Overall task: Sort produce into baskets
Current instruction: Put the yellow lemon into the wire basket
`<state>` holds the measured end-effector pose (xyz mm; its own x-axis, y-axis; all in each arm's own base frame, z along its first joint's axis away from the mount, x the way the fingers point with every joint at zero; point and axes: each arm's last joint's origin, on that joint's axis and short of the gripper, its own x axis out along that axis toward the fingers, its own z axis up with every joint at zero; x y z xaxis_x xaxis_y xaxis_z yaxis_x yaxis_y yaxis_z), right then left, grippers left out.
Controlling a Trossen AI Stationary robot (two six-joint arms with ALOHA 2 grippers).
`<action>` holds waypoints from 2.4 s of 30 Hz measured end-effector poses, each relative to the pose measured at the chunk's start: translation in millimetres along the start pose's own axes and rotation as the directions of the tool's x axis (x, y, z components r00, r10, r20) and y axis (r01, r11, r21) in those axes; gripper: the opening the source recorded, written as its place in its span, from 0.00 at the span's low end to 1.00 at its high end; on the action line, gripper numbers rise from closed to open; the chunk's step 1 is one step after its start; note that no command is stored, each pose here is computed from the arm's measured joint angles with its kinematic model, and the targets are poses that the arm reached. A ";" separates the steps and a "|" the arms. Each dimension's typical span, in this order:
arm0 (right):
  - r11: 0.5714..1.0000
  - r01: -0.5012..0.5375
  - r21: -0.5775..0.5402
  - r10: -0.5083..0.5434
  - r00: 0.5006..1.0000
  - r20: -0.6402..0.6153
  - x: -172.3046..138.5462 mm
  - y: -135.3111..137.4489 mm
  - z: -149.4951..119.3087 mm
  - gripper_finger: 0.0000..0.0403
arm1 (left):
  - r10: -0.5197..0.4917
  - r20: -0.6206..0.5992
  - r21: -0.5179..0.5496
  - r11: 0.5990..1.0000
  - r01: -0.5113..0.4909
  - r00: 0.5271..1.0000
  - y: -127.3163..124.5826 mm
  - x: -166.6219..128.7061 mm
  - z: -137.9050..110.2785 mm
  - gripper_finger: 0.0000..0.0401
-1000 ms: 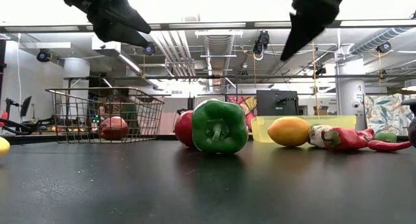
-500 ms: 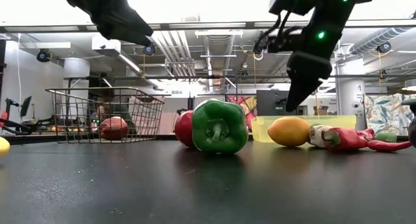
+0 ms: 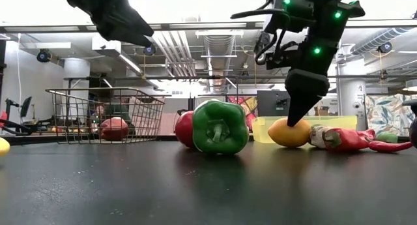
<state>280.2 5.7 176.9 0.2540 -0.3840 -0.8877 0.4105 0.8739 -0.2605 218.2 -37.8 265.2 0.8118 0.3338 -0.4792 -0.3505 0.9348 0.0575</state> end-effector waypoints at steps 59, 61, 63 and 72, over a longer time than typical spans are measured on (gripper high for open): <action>0.936 0.018 -0.351 0.308 0.438 0.845 -58.0 55.3 70.5 0.56 | -0.251 0.287 0.059 0.968 0.245 0.924 -13.5 16.8 9.1 0.71; 0.936 0.036 -0.350 0.304 0.418 0.856 -56.6 57.7 73.3 0.56 | -0.281 0.297 0.064 0.959 0.275 0.912 -14.1 16.7 9.2 0.71; 0.934 0.051 -0.354 0.303 0.413 0.859 -55.8 59.3 75.4 0.56 | -0.297 0.318 0.062 0.954 0.292 0.901 -14.8 16.6 10.0 0.71; 0.930 0.082 -0.358 0.300 0.396 0.868 -60.8 60.9 82.9 0.56 | -0.290 0.343 0.079 0.957 0.280 0.893 -21.0 33.5 7.5 0.70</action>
<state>362.4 57.6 246.5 0.9838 -0.1488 -0.1000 0.0885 0.8882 -0.4508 256.2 -45.4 254.5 0.9872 0.0690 -0.1439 -0.0712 0.9974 -0.0102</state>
